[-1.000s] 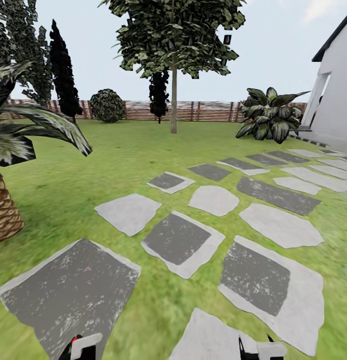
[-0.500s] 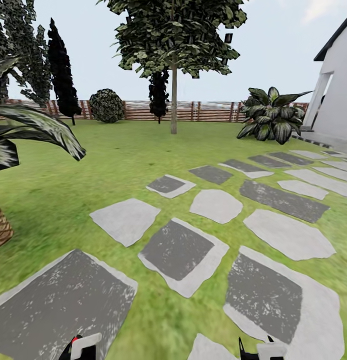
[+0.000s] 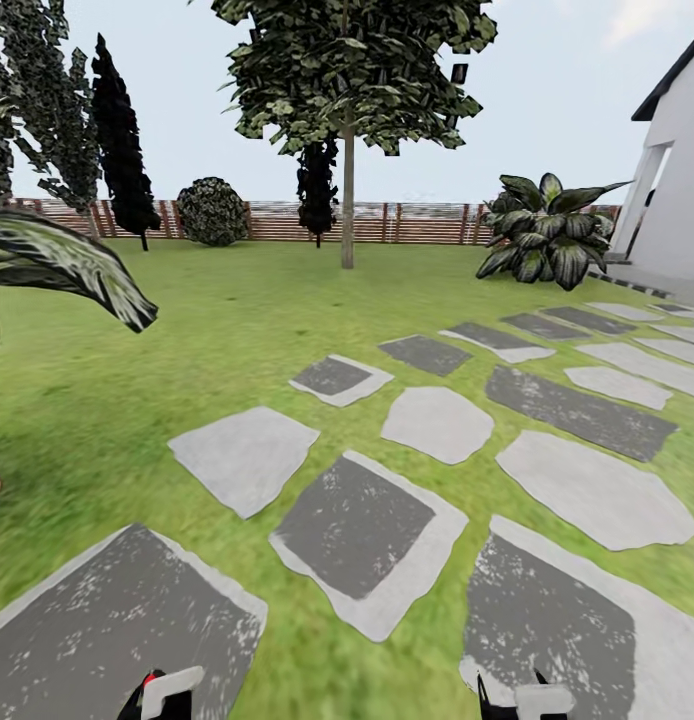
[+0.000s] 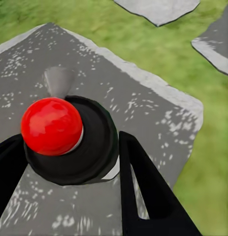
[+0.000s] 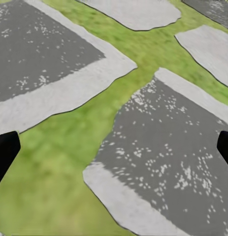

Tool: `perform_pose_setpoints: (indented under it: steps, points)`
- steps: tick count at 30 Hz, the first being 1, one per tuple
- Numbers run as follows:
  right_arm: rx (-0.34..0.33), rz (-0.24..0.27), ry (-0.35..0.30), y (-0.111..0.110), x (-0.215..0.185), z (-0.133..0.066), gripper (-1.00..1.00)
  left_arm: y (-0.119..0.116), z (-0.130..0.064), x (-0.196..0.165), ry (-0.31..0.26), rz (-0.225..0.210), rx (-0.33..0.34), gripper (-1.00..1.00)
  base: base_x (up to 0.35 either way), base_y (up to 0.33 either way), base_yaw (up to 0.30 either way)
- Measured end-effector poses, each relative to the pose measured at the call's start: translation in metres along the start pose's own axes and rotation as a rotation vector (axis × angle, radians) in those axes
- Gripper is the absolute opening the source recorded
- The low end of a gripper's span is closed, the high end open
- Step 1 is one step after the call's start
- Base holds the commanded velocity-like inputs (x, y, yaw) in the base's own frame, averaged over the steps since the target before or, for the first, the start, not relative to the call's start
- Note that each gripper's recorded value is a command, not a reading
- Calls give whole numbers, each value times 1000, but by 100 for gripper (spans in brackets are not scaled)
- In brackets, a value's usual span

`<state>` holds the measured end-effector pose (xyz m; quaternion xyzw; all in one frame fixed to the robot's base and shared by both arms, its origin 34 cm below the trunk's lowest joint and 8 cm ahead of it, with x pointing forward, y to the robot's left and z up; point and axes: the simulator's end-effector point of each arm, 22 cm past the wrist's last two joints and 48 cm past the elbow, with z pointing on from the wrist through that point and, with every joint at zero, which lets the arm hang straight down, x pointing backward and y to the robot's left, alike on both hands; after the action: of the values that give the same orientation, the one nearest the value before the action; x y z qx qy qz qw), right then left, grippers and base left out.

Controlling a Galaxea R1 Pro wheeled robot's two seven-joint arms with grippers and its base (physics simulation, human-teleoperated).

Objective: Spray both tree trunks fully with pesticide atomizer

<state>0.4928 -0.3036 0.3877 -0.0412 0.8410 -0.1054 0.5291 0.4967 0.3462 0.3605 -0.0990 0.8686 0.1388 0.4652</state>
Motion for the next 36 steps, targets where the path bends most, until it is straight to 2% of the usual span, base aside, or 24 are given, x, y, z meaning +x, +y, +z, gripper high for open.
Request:
perform_pose_setpoints:
  steps: [36]
  points:
    - [1, 1, -1, 0, -1, 0, 100, 0, 0, 0, -2, 1, 1, -100, 340, 0, 0]
